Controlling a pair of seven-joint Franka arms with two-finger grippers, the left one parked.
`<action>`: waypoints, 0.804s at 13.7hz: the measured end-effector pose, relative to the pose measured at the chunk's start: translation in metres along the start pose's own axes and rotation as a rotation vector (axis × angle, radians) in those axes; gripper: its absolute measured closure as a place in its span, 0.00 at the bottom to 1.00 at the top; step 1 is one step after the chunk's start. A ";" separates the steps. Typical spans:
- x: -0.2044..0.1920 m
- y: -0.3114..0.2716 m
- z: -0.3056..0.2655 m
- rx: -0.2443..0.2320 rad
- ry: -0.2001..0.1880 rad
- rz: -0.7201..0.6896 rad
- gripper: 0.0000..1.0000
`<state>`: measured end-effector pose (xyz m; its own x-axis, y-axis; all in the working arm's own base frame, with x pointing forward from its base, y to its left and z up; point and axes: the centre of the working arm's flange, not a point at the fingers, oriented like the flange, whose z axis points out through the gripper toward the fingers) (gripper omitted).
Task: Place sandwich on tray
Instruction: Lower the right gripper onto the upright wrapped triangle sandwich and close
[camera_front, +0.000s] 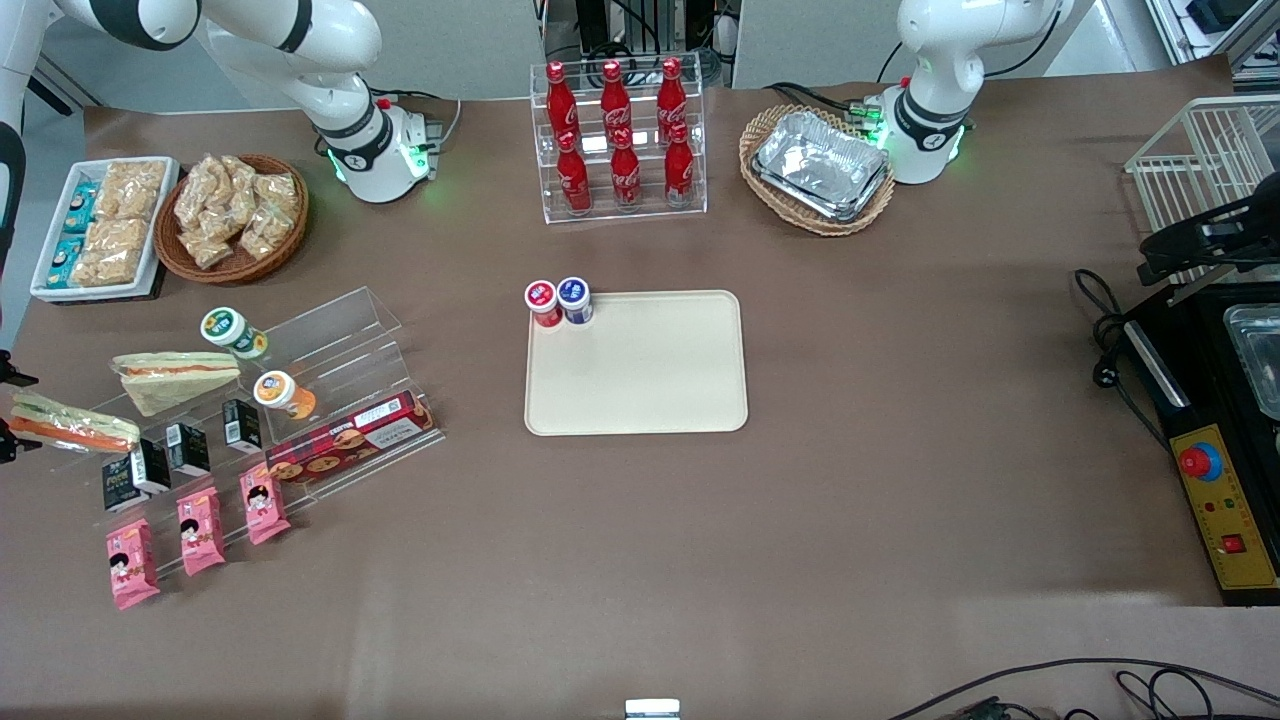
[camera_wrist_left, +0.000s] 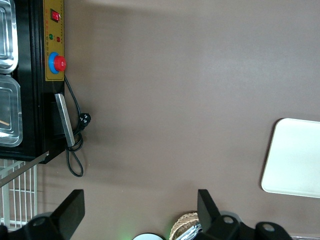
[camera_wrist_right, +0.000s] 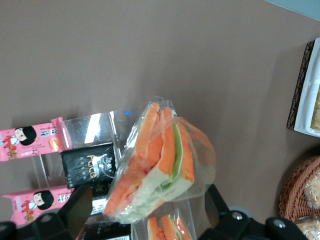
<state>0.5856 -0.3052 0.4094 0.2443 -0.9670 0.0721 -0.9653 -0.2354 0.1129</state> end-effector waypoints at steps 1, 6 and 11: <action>0.000 0.001 0.004 -0.003 -0.002 0.002 0.00; 0.008 0.014 0.023 -0.014 -0.012 -0.001 0.00; 0.011 0.012 0.040 -0.002 0.014 -0.013 0.00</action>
<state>0.5733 -0.3230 0.3724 0.2581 -0.9624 0.0844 -0.9619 -0.2478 0.1156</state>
